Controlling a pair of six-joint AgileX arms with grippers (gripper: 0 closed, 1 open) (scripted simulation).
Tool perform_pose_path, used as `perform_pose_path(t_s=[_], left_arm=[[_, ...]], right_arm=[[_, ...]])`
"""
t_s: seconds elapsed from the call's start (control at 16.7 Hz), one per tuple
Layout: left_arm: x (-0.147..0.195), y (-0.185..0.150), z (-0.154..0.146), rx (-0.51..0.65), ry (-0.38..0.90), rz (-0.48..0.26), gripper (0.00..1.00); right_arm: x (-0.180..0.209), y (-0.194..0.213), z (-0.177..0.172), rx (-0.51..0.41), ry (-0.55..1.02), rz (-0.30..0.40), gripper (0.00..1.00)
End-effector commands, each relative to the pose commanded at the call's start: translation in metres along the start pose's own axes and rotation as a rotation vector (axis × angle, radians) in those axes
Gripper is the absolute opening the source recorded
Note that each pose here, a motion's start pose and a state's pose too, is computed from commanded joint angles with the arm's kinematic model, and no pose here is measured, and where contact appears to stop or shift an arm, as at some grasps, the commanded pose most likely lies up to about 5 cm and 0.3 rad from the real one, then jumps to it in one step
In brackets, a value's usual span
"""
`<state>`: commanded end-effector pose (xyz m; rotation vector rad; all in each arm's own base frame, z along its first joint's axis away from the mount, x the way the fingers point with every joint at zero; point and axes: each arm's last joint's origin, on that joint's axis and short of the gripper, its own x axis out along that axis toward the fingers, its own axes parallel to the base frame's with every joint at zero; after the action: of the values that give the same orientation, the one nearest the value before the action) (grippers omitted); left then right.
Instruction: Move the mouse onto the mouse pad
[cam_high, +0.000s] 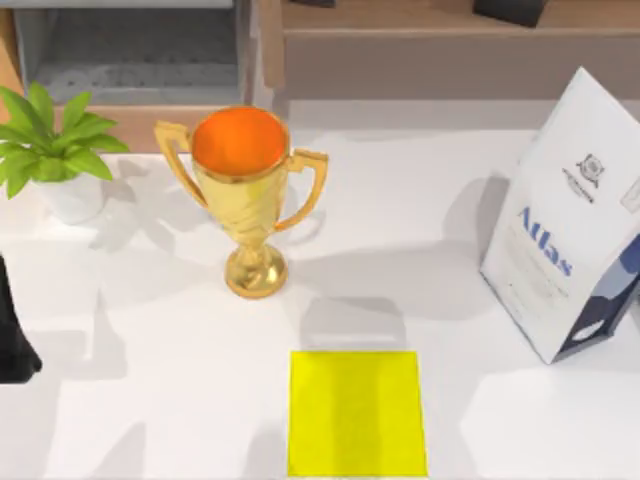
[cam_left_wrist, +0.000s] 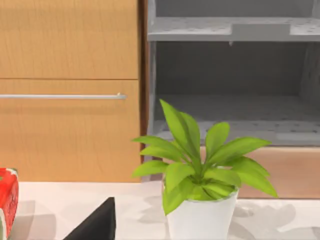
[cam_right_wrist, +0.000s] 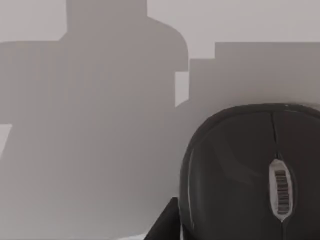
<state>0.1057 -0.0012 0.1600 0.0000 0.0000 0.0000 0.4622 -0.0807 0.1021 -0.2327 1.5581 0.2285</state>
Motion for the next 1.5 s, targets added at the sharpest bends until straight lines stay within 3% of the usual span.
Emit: perform_pose_path(t_s=[0.3,0.6,0.96,1.32,1.5], left_arm=[[0.000,0.000,0.000,0.000,0.000,0.000,1.00],[0.000,0.000,0.000,0.000,0.000,0.000,1.00],[0.000,0.000,0.000,0.000,0.000,0.000,1.00],[0.000,0.000,0.000,0.000,0.000,0.000,1.00],[0.000,0.000,0.000,0.000,0.000,0.000,1.00]], right_arm=[[0.000,0.000,0.000,0.000,0.000,0.000,0.00],[-0.031,0.000,0.002,0.003,-0.019,0.005,0.00],[-0.104,0.000,0.000,0.008,-0.018,0.004,0.00],[-0.111,0.001,0.000,0.009,-0.019,0.004,0.00],[-0.136,0.028,0.011,0.003,-0.124,-0.036,0.00]])
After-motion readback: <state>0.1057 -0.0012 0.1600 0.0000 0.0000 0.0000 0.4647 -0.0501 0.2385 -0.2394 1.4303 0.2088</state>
